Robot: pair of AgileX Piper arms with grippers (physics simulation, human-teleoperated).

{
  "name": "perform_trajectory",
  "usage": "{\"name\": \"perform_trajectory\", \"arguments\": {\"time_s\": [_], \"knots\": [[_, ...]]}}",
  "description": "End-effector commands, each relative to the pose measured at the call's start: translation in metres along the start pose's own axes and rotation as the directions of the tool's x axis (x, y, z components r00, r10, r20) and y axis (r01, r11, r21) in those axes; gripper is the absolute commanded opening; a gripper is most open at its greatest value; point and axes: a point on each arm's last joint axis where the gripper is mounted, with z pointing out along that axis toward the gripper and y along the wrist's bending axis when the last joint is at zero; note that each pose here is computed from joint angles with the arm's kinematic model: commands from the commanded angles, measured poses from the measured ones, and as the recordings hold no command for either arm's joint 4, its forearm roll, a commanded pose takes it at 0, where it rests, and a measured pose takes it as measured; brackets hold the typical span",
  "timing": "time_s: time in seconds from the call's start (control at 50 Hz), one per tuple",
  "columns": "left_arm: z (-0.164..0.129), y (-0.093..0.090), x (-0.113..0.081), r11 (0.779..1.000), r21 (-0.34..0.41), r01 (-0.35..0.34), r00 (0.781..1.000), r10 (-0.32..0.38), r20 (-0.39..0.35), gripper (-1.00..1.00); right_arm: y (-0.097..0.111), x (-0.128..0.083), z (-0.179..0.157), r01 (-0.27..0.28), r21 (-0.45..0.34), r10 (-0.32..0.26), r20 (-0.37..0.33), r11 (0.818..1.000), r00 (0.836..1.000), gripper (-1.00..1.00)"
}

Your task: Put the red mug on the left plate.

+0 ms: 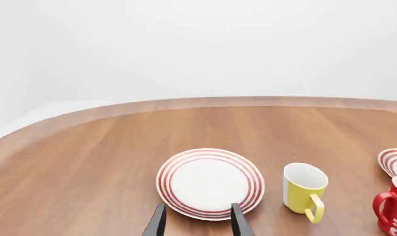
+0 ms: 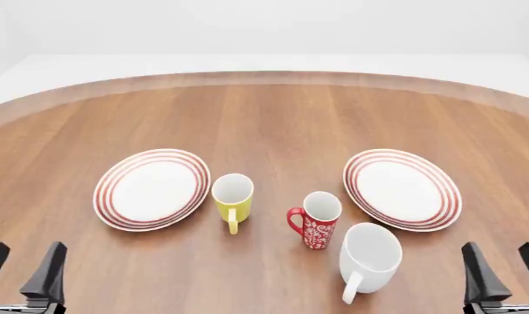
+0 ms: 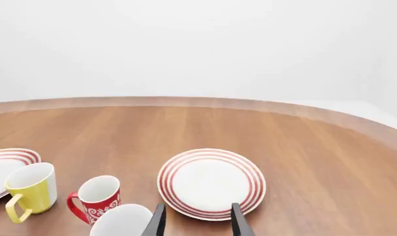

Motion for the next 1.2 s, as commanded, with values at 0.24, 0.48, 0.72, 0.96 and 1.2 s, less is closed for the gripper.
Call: {"name": "perform_trajectory", "arguments": {"time_s": [0.24,0.48,0.72,0.96,1.2], "knots": [[0.000,0.000,-0.001,1.000,0.006,-0.009,1.000,0.008,0.003,1.00,0.000,-0.001,0.000,0.004,-0.006,-0.004,0.002,1.000,1.000,1.00],[0.000,-0.002,-0.004,0.998,0.039,-0.042,0.999,0.041,0.023,1.00,0.000,0.000,0.000,0.004,-0.009,-0.004,0.000,1.000,1.000,1.00],[0.002,-0.004,-0.016,0.996,0.067,-0.066,0.997,0.064,0.031,1.00,0.001,-0.001,0.000,0.005,-0.015,-0.005,0.004,1.000,1.000,1.00],[0.015,-0.011,-0.038,0.986,0.152,-0.065,0.997,0.060,0.041,1.00,0.001,-0.001,0.000,0.008,-0.019,-0.008,0.005,1.000,1.000,1.00],[0.031,-0.021,-0.059,0.966,0.244,-0.087,0.995,0.074,0.063,1.00,0.001,-0.001,0.000,0.010,-0.022,-0.010,0.006,1.000,1.000,1.00]]}}
